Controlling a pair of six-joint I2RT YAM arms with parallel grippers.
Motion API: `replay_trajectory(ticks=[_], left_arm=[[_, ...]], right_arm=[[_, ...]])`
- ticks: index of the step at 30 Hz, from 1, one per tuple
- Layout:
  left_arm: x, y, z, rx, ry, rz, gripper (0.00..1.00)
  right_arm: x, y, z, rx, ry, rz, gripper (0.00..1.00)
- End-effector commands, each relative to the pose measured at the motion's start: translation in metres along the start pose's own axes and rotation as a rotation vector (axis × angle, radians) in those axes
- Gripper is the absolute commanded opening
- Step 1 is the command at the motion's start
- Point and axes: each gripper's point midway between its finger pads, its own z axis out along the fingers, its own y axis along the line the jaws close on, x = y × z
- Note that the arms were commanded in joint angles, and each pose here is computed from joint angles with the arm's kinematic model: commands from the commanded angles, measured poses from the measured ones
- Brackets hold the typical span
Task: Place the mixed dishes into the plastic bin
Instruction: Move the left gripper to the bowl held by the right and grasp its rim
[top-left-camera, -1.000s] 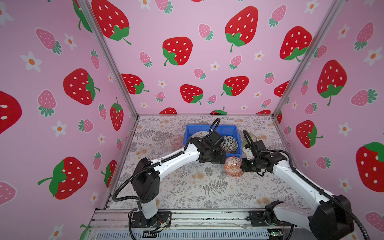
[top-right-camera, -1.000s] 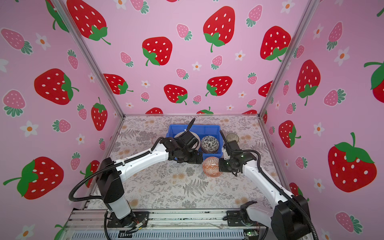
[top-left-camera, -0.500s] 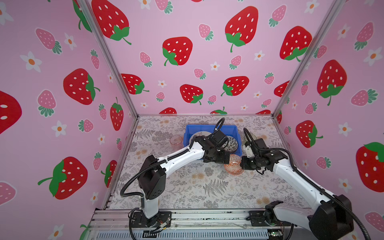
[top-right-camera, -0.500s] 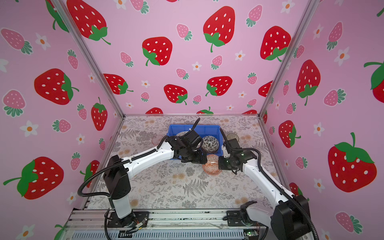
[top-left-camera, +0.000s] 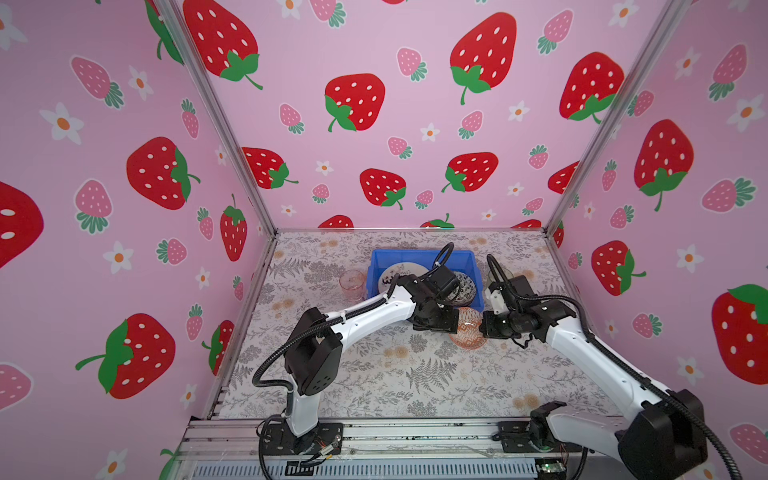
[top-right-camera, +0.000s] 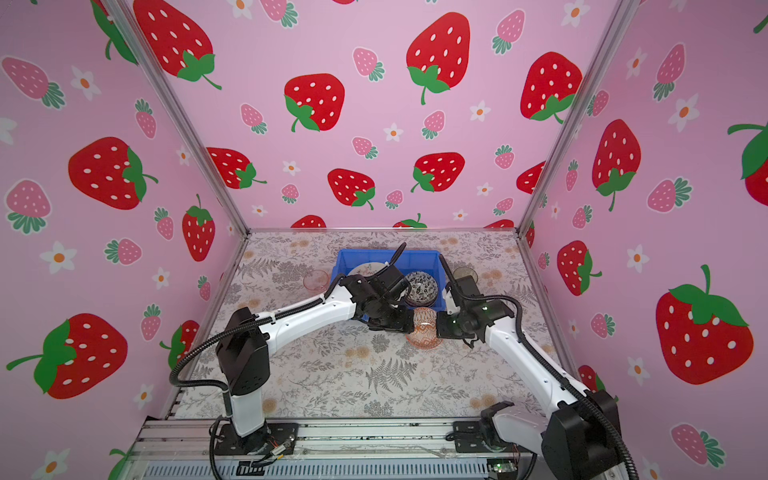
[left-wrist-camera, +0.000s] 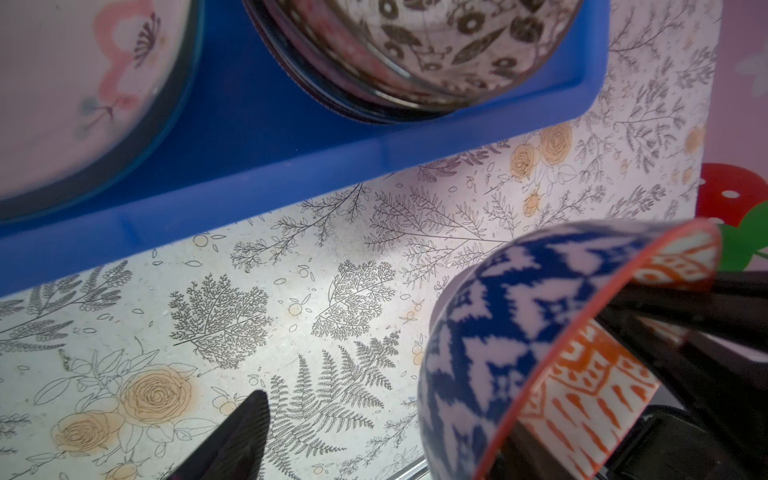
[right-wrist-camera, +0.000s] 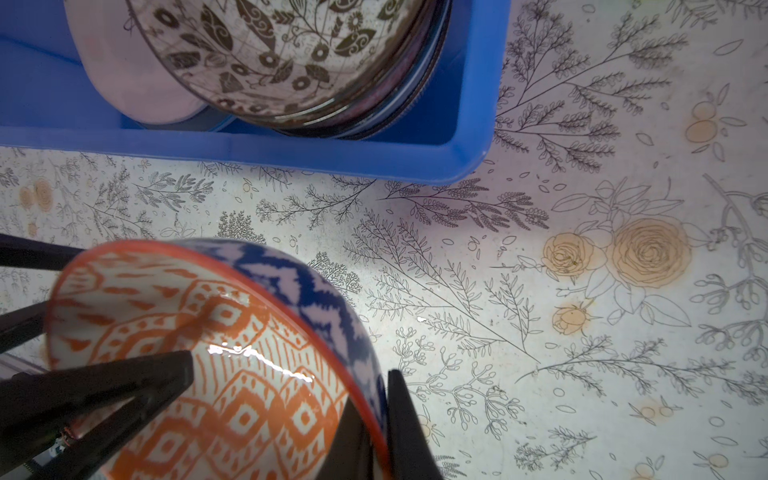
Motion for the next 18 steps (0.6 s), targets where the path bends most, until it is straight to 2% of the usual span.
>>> replay_trajectory(ticks=[1, 11, 18], left_arm=[[-0.0119, -0.0155, -0.0094, 0.034, -0.034, 0.011, 0.70], [-0.0122, -0.0182, -0.0075, 0.042, -0.023, 0.014, 0.40], [-0.0089, -0.0169, -0.0055, 0.041, -0.010, 0.012, 0.34]], right_arm=[[-0.0044, 0.0097, -0.0069, -0.037, -0.020, 0.001, 0.05], [-0.0001, 0.0091, -0.0044, -0.037, -0.011, -0.008, 0.05], [-0.0007, 0.0101, -0.0033, -0.041, -0.009, -0.014, 0.05]])
